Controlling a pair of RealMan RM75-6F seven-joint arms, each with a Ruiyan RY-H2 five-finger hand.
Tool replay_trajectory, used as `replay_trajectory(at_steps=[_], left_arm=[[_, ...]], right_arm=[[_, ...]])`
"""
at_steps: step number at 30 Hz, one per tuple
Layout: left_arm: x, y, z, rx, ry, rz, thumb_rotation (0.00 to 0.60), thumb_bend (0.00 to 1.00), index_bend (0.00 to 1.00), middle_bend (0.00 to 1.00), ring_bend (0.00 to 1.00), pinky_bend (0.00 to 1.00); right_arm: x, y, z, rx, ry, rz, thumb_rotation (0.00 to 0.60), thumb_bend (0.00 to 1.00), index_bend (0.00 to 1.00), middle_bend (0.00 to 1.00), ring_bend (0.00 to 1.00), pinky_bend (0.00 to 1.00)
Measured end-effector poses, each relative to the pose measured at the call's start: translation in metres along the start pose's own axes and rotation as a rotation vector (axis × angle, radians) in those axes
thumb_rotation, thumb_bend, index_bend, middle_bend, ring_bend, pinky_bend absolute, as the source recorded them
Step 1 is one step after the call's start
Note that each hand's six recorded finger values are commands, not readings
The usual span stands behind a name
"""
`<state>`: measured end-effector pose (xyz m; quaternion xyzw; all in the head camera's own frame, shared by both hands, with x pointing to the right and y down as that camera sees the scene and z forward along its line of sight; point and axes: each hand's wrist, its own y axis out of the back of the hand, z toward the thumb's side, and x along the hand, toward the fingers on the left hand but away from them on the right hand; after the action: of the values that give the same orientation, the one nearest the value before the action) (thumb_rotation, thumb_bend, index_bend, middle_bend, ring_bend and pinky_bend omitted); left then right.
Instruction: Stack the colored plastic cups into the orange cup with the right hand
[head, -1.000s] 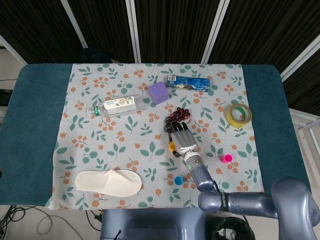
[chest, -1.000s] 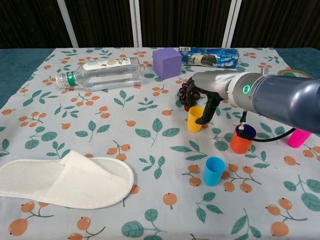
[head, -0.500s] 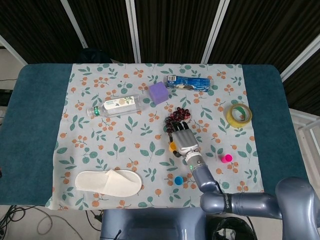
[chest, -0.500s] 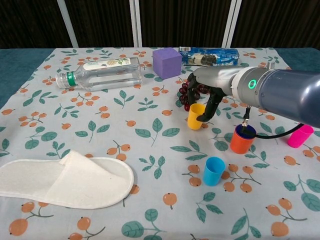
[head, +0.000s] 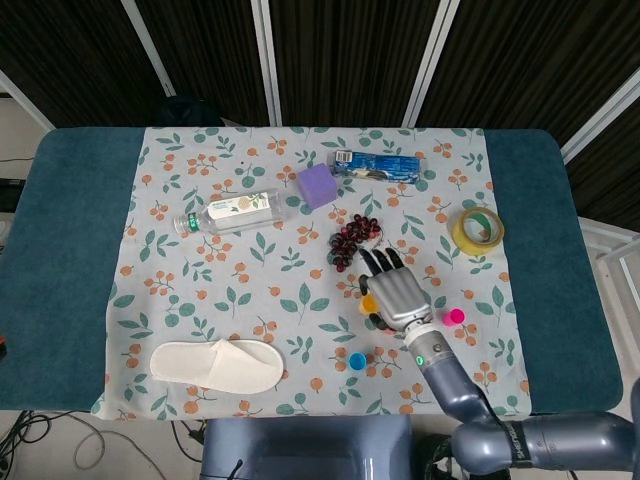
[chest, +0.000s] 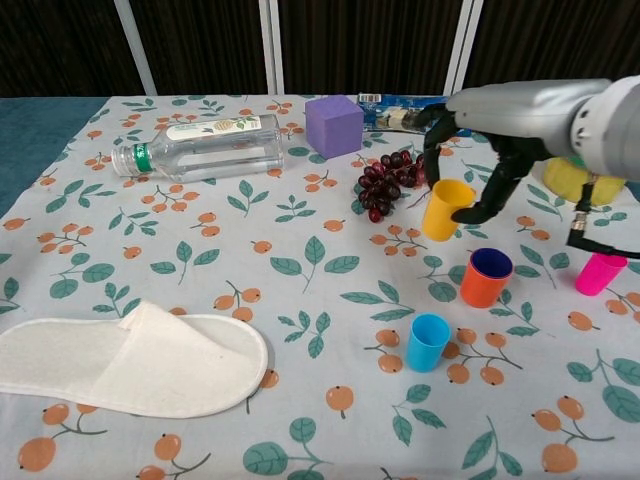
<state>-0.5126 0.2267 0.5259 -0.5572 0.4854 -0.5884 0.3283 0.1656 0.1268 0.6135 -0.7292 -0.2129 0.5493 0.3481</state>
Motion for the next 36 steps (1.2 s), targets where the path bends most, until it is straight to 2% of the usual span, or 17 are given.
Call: replay_trajectory(at_steps=[7,13,36], left_arm=[[0.0,0.0,0.0,0.002,0.002,0.002,0.6,0.82,0.1,0.0,0.0,0.1],[0.0,0.0,0.0,0.005,0.003,0.0,0.6,0.82,0.1,0.0,0.0,0.1],[0.0,0.0,-0.001,0.008,0.004,-0.001,0.6,0.82,0.1,0.0,0.0,0.1]], right_arm=[[0.027,-0.001,-0.03,0.017,-0.036,0.004,0.6,0.36,0.49,0.0,0.0,0.0],[0.036,-0.009,-0.041,0.003,-0.046,0.021,0.6,0.36,0.49,0.0,0.0,0.0],[0.019,-0.034,-0.04,-0.013,-0.041,0.058,0.6,0.36,0.49,0.0,0.0,0.0]])
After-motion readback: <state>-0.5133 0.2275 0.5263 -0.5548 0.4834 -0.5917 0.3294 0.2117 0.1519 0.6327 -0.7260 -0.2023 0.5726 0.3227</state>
